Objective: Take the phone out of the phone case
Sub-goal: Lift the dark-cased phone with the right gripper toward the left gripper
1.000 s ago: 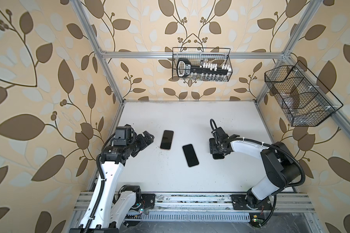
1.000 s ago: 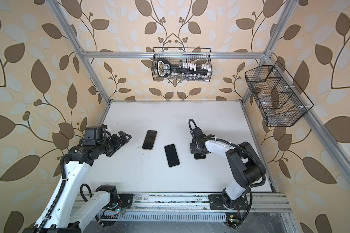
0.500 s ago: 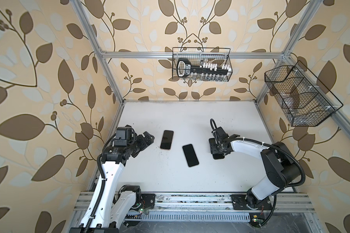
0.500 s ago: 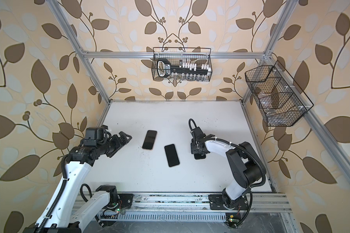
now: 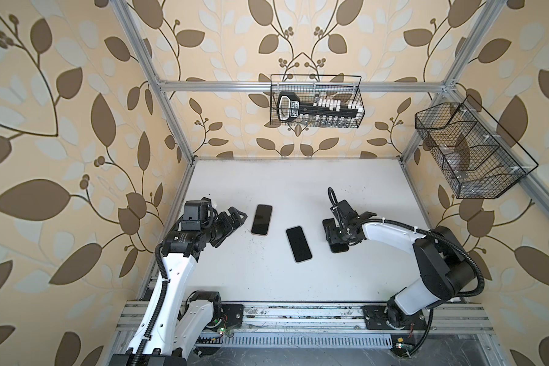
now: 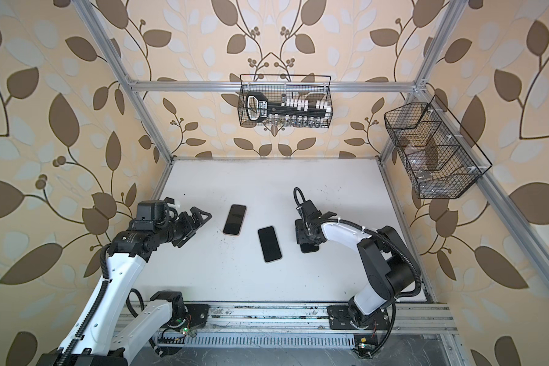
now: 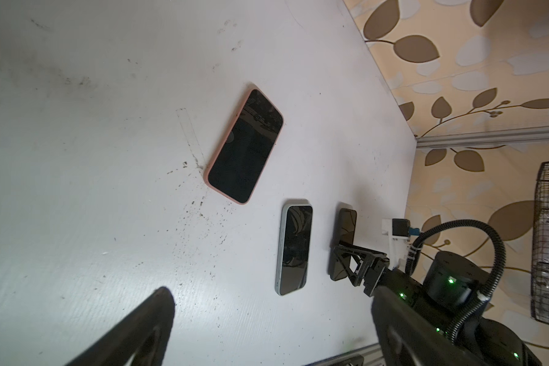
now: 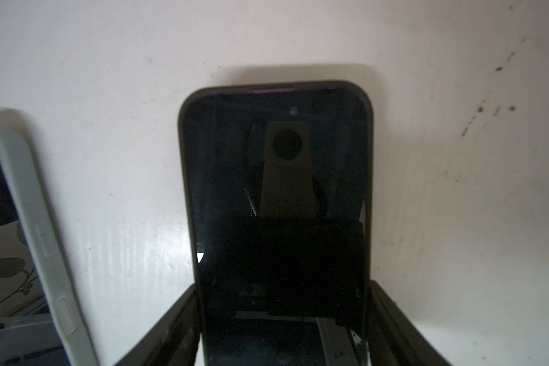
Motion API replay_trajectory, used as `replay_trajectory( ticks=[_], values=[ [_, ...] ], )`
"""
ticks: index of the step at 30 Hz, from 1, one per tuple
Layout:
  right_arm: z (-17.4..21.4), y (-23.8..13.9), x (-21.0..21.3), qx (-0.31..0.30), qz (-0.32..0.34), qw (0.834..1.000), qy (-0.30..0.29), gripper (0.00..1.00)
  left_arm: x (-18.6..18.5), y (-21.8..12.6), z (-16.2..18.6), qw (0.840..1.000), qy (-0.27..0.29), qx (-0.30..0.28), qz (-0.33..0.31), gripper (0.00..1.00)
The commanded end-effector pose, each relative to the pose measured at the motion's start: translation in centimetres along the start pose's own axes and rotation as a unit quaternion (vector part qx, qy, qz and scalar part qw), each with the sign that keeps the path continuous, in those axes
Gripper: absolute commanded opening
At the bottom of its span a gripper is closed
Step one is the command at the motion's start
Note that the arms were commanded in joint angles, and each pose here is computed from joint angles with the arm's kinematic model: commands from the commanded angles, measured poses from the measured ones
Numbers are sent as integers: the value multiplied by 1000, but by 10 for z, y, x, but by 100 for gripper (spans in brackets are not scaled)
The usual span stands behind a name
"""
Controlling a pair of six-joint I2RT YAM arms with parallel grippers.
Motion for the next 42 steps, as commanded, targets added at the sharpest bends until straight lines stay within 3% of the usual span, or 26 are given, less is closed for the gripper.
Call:
replay_trajectory(
  ticks=[1, 8, 16, 26, 37, 42],
  values=[
    [-9, -14, 11, -18, -21, 1000, -6, 60, -16, 6, 2, 998, 1, 18, 57, 97],
    [-17, -25, 24, -32, -49, 998, -12, 60, -31, 28, 9, 997, 12, 32, 76, 93],
    [-32, -59, 54, -64, -91, 993, -31, 60, -67, 83, 39, 992, 59, 74, 80, 93],
    [-37, -104, 104, -94, -150, 982, -69, 60, -105, 111, 52, 988, 83, 85, 99, 94],
    [-38, -123, 133, -105, -195, 971, -85, 60, -115, 124, 62, 987, 74, 88, 115, 82],
    [-40, -128, 139, -110, -210, 968, -85, 59, -117, 129, 68, 985, 66, 91, 129, 70]
  ],
)
Point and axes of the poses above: each gripper's point midway between its finger pads, its own y axis out along the fingers, its own x axis along the line the jaws close on, z = x × y, the point moved 4 cm from there along -y, back along the fingers, and after that the axes turned 1 degree about -y, right-handed, at the moved point
